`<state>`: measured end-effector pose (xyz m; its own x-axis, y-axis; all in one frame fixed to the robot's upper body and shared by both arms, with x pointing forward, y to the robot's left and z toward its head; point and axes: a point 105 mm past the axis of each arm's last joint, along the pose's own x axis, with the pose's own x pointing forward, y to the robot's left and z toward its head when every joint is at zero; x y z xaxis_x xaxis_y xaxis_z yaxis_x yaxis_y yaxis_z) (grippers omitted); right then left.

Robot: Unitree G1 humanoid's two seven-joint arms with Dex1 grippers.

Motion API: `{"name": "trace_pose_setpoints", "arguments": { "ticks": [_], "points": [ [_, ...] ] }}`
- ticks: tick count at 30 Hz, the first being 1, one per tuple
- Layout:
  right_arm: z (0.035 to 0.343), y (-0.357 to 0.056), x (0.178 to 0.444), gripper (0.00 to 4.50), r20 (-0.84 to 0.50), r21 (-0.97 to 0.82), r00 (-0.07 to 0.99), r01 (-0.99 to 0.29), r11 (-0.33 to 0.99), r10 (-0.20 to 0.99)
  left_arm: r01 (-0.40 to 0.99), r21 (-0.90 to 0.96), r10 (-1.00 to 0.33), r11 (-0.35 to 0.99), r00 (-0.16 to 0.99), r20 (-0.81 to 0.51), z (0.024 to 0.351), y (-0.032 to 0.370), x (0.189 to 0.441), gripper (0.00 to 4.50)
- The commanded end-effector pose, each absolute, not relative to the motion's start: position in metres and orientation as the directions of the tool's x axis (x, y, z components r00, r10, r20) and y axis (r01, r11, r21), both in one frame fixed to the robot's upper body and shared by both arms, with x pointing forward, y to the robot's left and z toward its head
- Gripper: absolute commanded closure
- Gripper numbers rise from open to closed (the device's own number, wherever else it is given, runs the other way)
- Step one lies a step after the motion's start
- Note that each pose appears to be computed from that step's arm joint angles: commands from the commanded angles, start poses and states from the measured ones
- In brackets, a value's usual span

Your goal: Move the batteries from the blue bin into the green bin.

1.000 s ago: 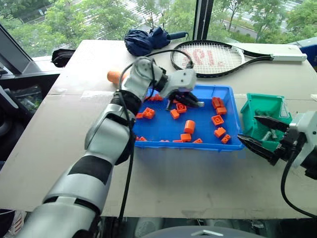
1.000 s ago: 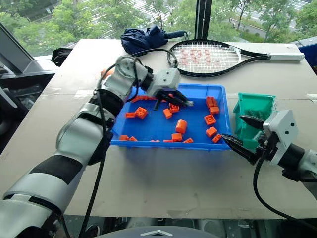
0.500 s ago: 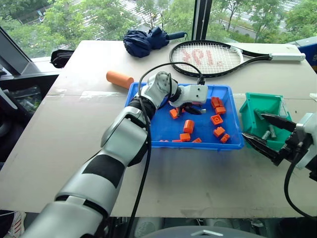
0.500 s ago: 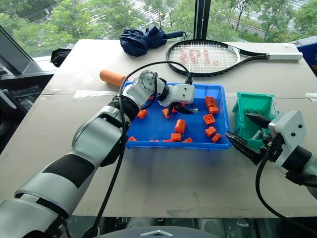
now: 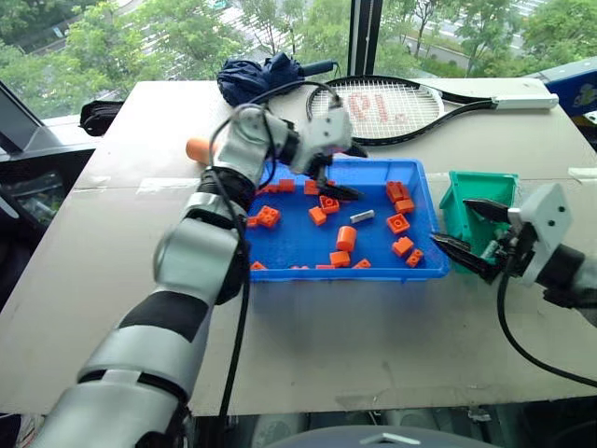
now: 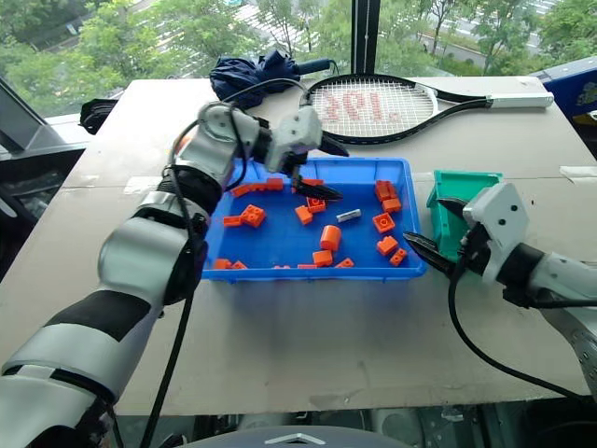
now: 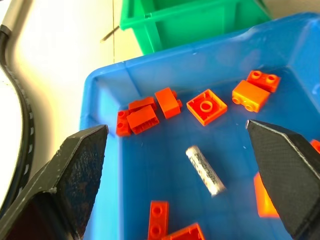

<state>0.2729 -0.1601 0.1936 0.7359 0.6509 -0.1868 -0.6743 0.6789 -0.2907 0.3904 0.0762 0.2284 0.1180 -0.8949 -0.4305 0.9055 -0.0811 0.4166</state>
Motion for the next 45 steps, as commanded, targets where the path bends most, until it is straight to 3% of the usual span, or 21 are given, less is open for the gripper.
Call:
{"name": "trace_pose_setpoints", "arguments": {
  "ticks": [1, 7, 14, 20, 24, 27, 28, 33, 34, 39, 45],
  "points": [
    [0.184, -0.149, 0.288, 0.54, -0.268, -0.302, 0.673, -0.738, 0.603, 0.689, 0.92, 0.389, -0.913, -0.047, 0.118, -0.389, 0.244, 0.109, 0.373, 0.01],
    [0.17, -0.124, 0.325, 0.54, -0.362, -0.249, 0.514, -0.857, 0.451, 0.777, 0.948, 0.307, -0.888, 0.081, 0.209, -0.409, 0.24, 0.166, 0.32, 0.01],
    [0.157, -0.102, 0.363, 0.54, -0.434, -0.292, 0.435, -0.896, 0.333, 0.789, 0.951, 0.234, -0.851, 0.203, 0.29, -0.439, 0.23, 0.182, 0.264, 0.01],
    [0.15, -0.083, 0.38, 0.54, -0.474, -0.284, 0.365, -0.925, 0.254, 0.801, 0.924, 0.209, -0.828, 0.321, 0.381, -0.412, 0.227, 0.189, 0.253, 0.01],
    [0.139, -0.077, 0.393, 0.54, -0.518, -0.241, 0.356, -0.933, 0.267, 0.778, 0.906, 0.205, -0.824, 0.369, 0.421, -0.379, 0.227, 0.189, 0.254, 0.01],
    [0.136, -0.075, 0.396, 1.43, -0.546, -0.192, 0.326, -0.945, 0.263, 0.772, 0.896, 0.208, -0.823, 0.393, 0.444, -0.354, 0.228, 0.189, 0.256, 0.0],
    [0.136, -0.074, 0.395, 2.09, -0.548, -0.17, 0.312, -0.95, 0.262, 0.776, 0.897, 0.205, -0.825, 0.392, 0.442, -0.352, 0.228, 0.188, 0.256, 0.0],
    [0.145, -0.077, 0.387, 4.26, -0.534, -0.149, 0.273, -0.962, 0.228, 0.8, 0.893, 0.209, -0.823, 0.399, 0.449, -0.348, 0.228, 0.188, 0.256, 0.0],
    [0.149, -0.077, 0.385, 4.47, -0.525, -0.155, 0.277, -0.961, 0.229, 0.805, 0.896, 0.208, -0.828, 0.393, 0.443, -0.344, 0.228, 0.187, 0.255, 0.0],
    [0.191, -0.089, 0.365, 4.47, -0.407, -0.221, 0.364, -0.929, 0.297, 0.838, 0.916, 0.205, -0.873, 0.345, 0.393, -0.29, 0.235, 0.171, 0.252, 0.0],
    [0.252, -0.14, 0.323, 4.47, -0.262, -0.322, 0.602, -0.791, 0.52, 0.754, 0.948, 0.169, -0.922, 0.269, 0.304, -0.239, 0.231, 0.148, 0.251, 0.0]
  ]
}}
